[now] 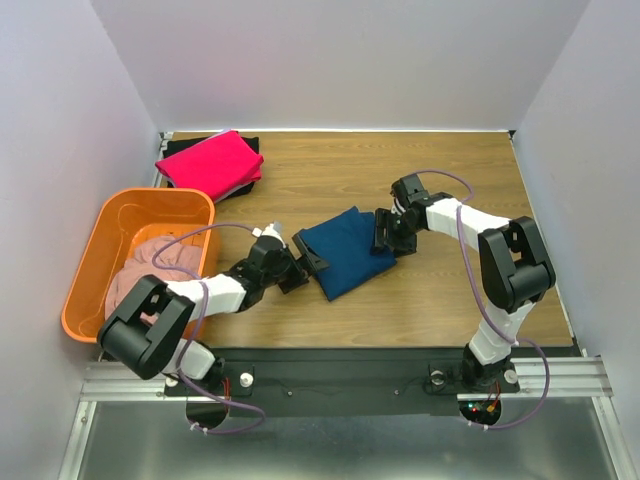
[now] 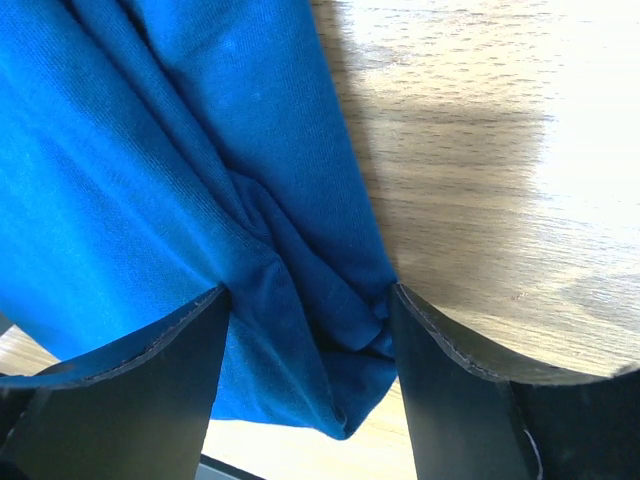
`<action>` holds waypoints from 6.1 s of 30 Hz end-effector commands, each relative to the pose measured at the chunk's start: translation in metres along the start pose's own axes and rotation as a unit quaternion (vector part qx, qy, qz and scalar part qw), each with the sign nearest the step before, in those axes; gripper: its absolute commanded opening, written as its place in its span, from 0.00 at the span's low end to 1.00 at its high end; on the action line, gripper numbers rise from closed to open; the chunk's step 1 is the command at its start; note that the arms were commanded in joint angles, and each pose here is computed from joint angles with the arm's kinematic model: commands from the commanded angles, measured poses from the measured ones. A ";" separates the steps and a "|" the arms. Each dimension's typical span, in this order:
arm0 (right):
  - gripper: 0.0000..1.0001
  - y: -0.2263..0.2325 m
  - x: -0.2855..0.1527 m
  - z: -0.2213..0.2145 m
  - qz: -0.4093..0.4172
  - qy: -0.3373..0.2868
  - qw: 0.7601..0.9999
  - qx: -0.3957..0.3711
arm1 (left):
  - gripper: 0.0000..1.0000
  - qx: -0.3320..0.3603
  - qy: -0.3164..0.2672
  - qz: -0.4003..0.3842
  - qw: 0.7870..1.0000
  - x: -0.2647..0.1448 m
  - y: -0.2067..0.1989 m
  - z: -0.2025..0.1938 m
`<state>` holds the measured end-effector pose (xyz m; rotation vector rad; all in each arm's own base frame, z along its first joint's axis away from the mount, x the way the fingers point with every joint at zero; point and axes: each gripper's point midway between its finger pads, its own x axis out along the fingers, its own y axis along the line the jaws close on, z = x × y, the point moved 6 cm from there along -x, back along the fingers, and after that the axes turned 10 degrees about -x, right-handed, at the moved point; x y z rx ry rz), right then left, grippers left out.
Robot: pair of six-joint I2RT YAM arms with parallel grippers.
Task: Fold and stack the t-shirts
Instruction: Neatly place the folded tshirt to the corner
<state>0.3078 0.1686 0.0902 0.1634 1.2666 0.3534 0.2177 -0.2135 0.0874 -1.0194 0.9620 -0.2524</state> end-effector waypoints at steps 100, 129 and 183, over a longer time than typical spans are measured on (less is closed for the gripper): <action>0.83 0.013 -0.024 -0.032 0.051 0.016 0.999 -0.007 | 0.00 0.216 -0.242 0.001 0.946 -0.085 -0.151 0.389; 0.83 0.014 -0.026 -0.031 0.057 0.015 0.998 -0.013 | 0.99 0.105 -0.333 0.149 0.925 -0.114 -0.074 0.406; 0.95 0.007 -0.154 -0.007 -0.030 -0.250 0.967 -0.036 | 0.99 0.215 -0.271 0.026 0.938 -0.146 -0.171 0.043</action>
